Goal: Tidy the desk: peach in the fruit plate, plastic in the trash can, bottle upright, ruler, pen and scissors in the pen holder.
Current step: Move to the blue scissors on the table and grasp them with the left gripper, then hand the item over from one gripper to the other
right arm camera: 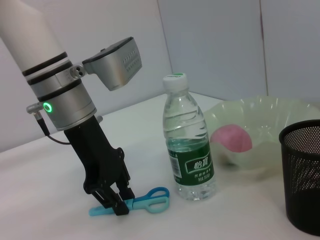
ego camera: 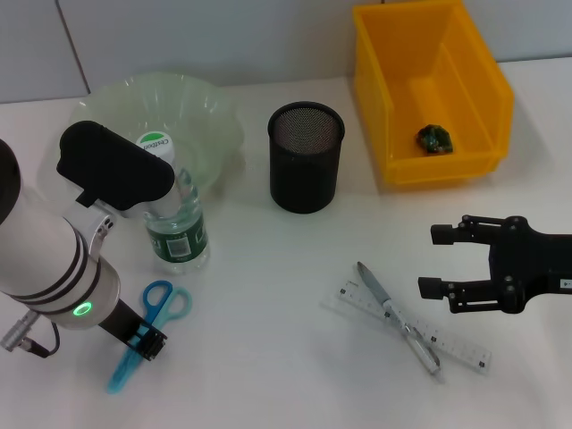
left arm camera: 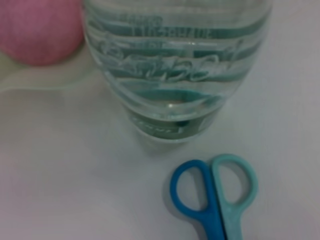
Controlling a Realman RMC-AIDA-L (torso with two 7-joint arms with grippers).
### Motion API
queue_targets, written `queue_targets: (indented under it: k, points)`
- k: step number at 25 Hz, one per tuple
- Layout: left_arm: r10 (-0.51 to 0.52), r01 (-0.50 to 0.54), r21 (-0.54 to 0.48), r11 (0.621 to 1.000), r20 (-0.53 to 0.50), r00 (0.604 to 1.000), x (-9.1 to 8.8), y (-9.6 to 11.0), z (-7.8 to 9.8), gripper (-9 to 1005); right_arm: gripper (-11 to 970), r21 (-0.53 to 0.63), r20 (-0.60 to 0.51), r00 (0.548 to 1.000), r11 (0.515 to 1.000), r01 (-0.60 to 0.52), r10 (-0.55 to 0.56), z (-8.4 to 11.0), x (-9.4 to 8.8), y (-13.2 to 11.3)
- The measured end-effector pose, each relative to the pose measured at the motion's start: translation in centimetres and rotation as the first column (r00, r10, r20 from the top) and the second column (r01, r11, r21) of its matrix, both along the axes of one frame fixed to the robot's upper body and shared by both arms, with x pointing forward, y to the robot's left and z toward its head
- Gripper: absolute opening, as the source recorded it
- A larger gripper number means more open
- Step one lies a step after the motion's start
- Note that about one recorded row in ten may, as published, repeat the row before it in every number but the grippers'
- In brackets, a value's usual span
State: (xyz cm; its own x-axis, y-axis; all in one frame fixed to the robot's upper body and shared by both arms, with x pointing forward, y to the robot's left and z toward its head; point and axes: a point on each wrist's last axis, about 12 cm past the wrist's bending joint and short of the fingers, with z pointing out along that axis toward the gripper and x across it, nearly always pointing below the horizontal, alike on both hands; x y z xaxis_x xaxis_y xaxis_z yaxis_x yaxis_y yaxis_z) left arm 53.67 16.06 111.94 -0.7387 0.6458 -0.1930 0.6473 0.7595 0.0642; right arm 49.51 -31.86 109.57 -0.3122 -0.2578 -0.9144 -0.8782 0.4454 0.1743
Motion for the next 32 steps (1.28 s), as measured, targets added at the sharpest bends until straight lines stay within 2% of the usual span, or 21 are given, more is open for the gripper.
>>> queue_targets:
  k: [2, 5, 10, 15, 23, 25, 32]
  points:
    - [0.000, 0.000, 0.000, 1.000, 0.000, 1.000, 0.0, 0.0, 0.0, 396, 823, 0.000, 0.000, 1.000, 1.000, 0.000, 0.000, 0.0, 0.0, 0.0]
    - [-0.003, 0.003, 0.001, 1.000, 0.000, 1.000, 0.0, -0.1, 0.0, 310, 823, 0.000, 0.000, 1.000, 1.000, 0.000, 0.000, 0.0, 0.0, 0.0]
    - [-0.006, 0.006, 0.001, 1.000, 0.000, 1.000, 0.0, -0.1, 0.0, 311, 822, 0.000, 0.000, 1.000, 1.000, 0.000, 0.000, 0.0, 0.0, 0.0]
    - [-0.020, 0.020, -0.004, 1.000, -0.002, 1.000, 0.2, -0.2, 0.1, 249, 822, 0.000, 0.000, 1.000, 1.000, -0.001, 0.001, 0.0, 0.0, 0.0]
    - [-0.045, 0.045, -0.004, 0.999, -0.008, 0.999, -0.1, -0.6, 0.5, 236, 821, -0.001, 0.001, 1.000, 1.000, 0.001, -0.001, 0.1, 0.1, 0.0]
    - [-0.097, 0.097, 0.000, 0.995, -0.013, 0.995, -1.1, -1.4, 1.2, 233, 821, -0.001, 0.000, 1.000, 1.000, 0.002, -0.002, 0.1, 0.1, -0.1]
    - [-0.179, 0.180, -0.053, 0.982, 0.022, 0.984, -2.2, -2.6, 3.5, 234, 820, 0.002, -0.008, 1.000, 1.000, 0.006, -0.006, 0.1, 0.1, -0.1]
